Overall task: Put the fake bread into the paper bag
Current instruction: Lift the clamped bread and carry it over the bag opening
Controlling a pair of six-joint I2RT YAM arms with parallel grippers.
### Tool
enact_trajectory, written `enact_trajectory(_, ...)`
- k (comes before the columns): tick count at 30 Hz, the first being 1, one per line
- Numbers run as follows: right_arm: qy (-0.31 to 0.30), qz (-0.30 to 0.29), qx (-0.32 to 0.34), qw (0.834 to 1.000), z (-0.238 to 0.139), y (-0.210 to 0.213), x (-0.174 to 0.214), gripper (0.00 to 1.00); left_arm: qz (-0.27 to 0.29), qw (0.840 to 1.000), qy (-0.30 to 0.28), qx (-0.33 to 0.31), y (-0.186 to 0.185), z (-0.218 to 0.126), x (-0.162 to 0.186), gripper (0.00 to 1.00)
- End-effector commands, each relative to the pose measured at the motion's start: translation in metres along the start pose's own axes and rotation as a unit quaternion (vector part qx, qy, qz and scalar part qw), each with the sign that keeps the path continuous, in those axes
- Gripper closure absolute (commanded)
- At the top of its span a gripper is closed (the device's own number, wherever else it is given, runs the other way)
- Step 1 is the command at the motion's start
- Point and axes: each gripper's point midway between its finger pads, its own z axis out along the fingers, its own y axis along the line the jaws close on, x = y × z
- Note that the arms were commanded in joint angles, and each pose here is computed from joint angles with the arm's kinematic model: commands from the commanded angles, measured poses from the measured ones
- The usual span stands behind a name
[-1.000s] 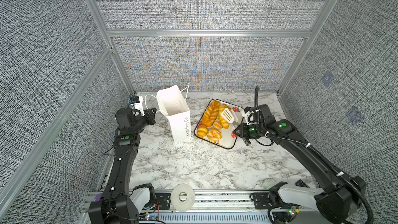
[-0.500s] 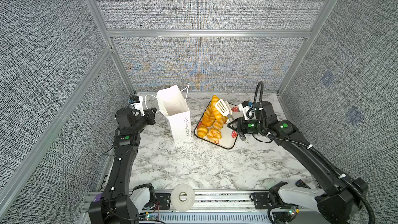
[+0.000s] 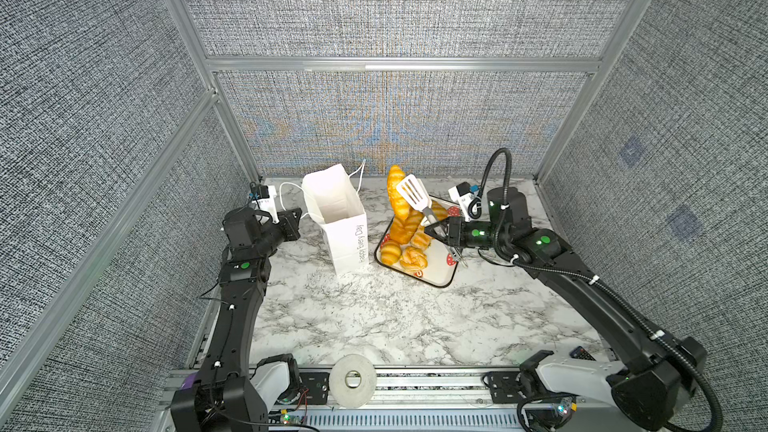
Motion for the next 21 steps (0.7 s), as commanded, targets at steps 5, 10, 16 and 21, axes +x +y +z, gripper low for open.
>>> enact_trajectory(5, -0.017, -0.043, -0.080, 0.996, 0.011, 0.049, -0.018, 0.70, 0.006, 1.000, -0.008, 0.008, -0.004, -0.001, -0.004, 1.00)
enact_trajectory(10, -0.003, -0.057, -0.097, 0.994, 0.023, 0.064, -0.017, 0.70, 0.006, 1.000, -0.007, 0.008, -0.004, -0.001, -0.004, 1.00)
enact_trajectory(16, 0.006, -0.066, -0.112, 0.992, 0.036, 0.077, -0.017, 0.70, 0.006, 1.000, -0.007, 0.009, -0.004, -0.001, -0.004, 1.00)
enact_trajectory(21, 0.019, -0.063, -0.122, 0.990, 0.051, 0.083, -0.017, 0.70, 0.004, 1.000, -0.007, 0.010, -0.004, 0.000, -0.004, 1.00)
